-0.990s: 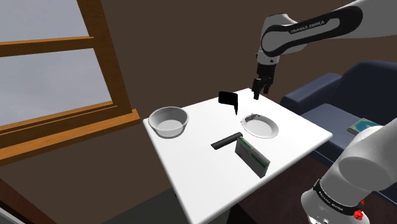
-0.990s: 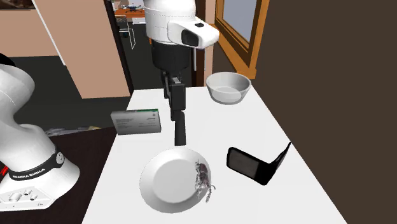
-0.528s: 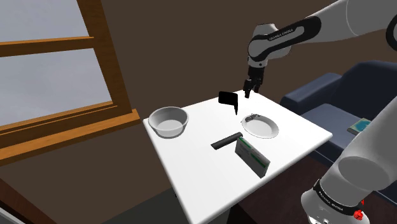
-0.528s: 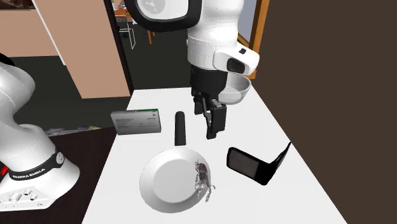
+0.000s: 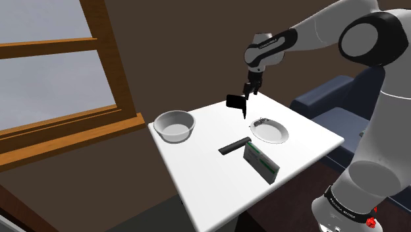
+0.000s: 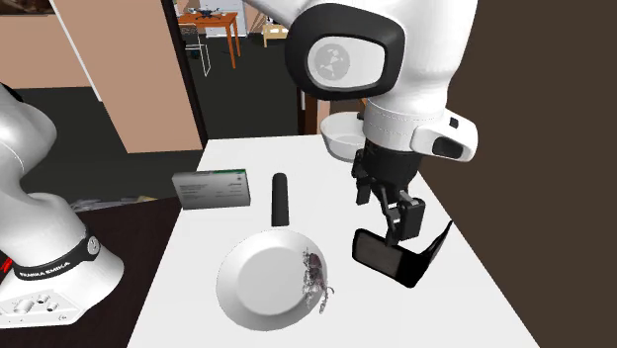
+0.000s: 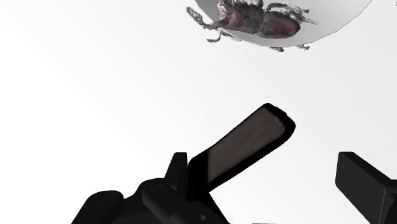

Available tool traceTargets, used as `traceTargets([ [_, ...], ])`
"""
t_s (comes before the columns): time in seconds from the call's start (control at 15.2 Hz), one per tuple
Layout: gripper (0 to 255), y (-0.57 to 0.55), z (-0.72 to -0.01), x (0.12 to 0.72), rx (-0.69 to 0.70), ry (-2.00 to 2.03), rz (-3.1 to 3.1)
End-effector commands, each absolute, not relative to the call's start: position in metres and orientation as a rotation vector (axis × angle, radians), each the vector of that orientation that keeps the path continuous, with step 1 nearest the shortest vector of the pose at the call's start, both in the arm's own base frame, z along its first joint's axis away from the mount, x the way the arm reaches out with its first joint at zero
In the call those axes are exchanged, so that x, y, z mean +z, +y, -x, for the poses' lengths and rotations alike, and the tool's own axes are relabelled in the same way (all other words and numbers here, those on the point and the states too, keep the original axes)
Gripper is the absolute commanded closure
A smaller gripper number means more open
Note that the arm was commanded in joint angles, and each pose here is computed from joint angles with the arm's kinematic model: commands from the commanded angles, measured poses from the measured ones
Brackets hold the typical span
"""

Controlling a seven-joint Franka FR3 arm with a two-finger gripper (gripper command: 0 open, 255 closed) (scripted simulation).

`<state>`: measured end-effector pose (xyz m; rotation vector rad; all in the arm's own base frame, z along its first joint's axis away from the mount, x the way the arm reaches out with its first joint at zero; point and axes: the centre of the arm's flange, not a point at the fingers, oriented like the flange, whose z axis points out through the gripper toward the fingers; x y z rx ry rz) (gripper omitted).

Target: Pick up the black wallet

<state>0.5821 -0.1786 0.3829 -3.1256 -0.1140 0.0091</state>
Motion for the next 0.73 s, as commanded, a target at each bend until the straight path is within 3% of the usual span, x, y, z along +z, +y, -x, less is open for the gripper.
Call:
traceTargets([
  [0.0, 0, -0.19, -0.599, 0.373, -0.005, -0.118, 3.126],
  [0.33, 0, -0.218, -0.65, 0.348, -0.043, -0.125, 3.126],
  [0.66, 0, -0.221, -0.655, 0.325, -0.047, -0.126, 3.126],
])
